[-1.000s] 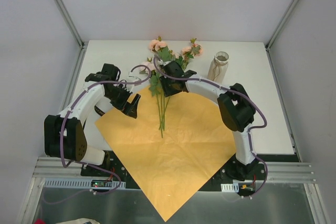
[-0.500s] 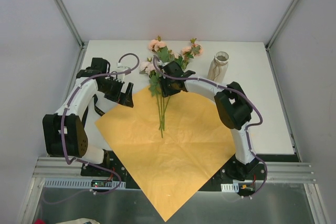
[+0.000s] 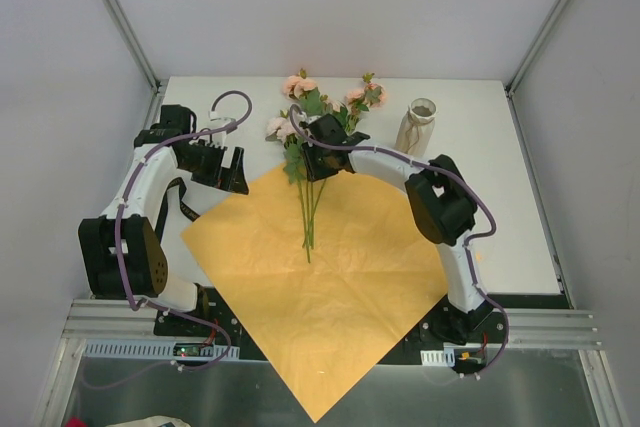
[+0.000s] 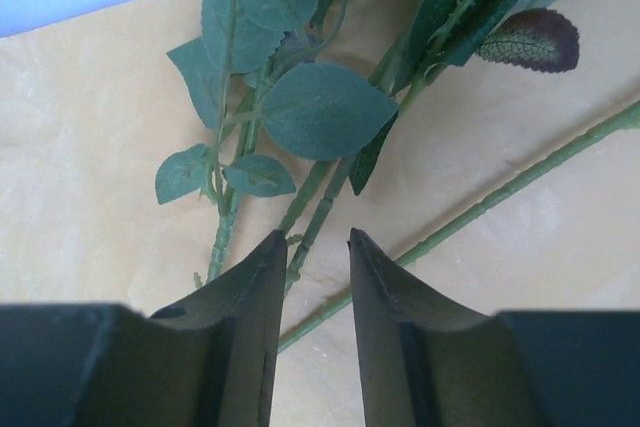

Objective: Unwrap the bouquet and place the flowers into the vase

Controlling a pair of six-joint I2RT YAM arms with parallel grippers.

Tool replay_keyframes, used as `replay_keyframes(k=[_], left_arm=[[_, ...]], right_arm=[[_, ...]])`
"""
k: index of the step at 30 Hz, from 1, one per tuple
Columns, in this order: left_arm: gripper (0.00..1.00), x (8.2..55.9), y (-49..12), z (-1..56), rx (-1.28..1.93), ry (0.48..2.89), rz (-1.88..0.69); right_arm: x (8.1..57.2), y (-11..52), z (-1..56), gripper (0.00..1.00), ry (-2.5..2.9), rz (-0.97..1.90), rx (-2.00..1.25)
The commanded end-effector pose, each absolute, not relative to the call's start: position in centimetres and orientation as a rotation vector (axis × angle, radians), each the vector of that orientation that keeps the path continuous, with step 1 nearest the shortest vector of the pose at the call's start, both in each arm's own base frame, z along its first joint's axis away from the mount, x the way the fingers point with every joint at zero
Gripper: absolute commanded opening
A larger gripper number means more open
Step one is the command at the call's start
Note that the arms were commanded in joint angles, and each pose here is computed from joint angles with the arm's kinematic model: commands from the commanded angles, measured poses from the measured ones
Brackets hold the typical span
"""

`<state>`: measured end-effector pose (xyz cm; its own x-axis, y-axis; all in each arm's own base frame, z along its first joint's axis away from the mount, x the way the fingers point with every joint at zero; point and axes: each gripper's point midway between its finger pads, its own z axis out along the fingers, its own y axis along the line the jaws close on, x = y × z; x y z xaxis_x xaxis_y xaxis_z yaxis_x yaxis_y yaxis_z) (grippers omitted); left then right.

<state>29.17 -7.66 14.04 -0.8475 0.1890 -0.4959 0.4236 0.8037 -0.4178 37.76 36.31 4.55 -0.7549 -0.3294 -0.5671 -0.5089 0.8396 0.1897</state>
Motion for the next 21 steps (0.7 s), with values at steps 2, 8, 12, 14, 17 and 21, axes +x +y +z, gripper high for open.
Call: replay_keyframes(k=[2, 8, 12, 14, 17, 21], left_arm=[[0.99, 29.2, -7.5, 14.4, 0.492, 2.534, -0.724], [0.99, 29.2, -7.2, 14.5, 0.499, 2.529, -0.7], [0.99, 29.2, -6.9, 14.2, 0.503, 2.532, -0.677], [0.99, 29.1, -6.8, 13.8, 0.496, 2.541, -0.671], [0.99, 29.0, -6.7, 13.6, 0.495, 2.545, -0.666], [0.99, 29.1, -6.6, 13.6, 0.483, 2.543, -0.657]], right_arm=[[38.6, 36.4, 4.7, 0.31, 2.487, 0.453, -0.592], [38.7, 35.7, 4.5, 0.22, 2.498, 0.419, -0.589], [38.8, 35.7, 5.4, 0.07, 2.475, 0.423, -0.576], [38.7, 35.7, 5.9, 0.01, 2.446, 0.441, -0.567], [38.5, 35.8, 8.4, 0.01, 2.381, 0.472, -0.554], [38.0, 35.5, 13.1, 0.01, 2.283, 0.518, -0.53]])
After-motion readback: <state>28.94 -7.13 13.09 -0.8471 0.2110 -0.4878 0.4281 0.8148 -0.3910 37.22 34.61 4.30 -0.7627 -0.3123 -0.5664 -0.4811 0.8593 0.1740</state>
